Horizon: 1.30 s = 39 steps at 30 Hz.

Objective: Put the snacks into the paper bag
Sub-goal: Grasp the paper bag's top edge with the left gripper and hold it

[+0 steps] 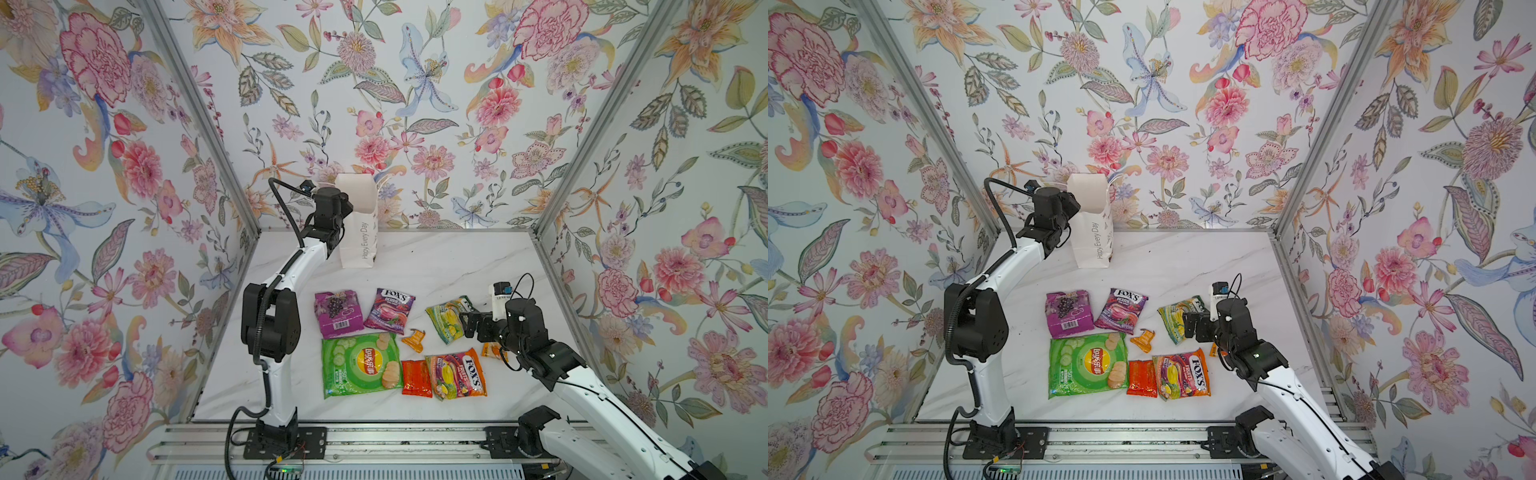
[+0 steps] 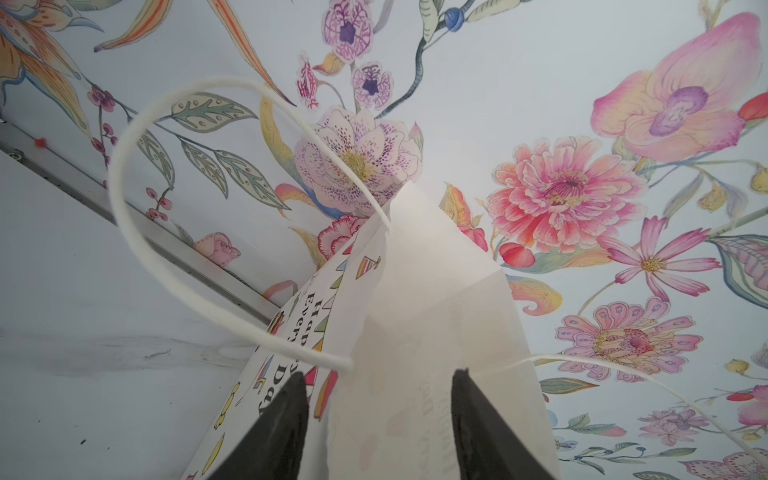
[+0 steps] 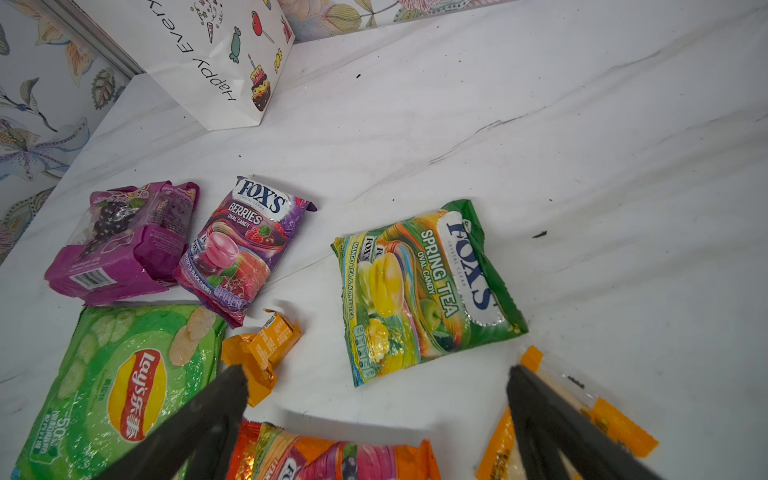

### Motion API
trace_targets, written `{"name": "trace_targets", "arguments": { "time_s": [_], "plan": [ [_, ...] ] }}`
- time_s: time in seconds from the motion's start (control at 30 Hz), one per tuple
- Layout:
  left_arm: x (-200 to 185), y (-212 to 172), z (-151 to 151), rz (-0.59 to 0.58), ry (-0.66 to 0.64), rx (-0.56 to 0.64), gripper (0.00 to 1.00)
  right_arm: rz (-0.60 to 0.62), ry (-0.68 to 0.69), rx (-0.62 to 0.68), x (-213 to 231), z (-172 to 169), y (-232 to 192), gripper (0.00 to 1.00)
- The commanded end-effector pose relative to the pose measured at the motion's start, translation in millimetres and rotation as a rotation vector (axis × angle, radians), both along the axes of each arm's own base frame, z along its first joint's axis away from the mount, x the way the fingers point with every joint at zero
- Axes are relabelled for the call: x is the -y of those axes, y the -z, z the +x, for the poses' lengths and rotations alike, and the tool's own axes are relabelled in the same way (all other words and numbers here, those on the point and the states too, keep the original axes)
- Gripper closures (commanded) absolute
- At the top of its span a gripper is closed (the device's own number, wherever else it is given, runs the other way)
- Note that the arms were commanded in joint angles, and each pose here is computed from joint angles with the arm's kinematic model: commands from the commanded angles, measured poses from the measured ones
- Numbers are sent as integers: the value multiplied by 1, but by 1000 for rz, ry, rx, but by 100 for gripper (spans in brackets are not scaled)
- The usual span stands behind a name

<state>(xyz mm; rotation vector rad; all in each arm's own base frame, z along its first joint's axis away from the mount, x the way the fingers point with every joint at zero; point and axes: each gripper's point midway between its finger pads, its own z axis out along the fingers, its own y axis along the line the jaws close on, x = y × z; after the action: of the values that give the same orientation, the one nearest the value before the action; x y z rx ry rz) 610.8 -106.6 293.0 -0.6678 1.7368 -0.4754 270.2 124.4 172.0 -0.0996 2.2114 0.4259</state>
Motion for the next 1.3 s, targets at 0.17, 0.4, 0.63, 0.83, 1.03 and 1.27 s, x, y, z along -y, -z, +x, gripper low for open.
{"name": "trace_targets", "arguments": {
  "time_s": [0.17,0.4,0.63,0.83,1.03,1.27],
  "plan": [
    [-9,2,-5,23,-16,-35,76,-14,20,-15,3,-1,5,1],
    [-9,5,-7,44,-7,-47,84,-12,19,-14,3,-3,3,1],
    [-5,14,-4,84,17,-113,82,-13,24,-17,4,-3,2,1],
    [-4,11,-5,75,22,-109,95,-15,22,-20,2,-1,-1,1],
    [-11,10,-15,62,-7,-99,100,-18,27,-18,3,-2,-6,1],
    [-12,19,-12,96,-12,-151,79,-19,34,-21,5,-2,-6,1]
  ]
}}
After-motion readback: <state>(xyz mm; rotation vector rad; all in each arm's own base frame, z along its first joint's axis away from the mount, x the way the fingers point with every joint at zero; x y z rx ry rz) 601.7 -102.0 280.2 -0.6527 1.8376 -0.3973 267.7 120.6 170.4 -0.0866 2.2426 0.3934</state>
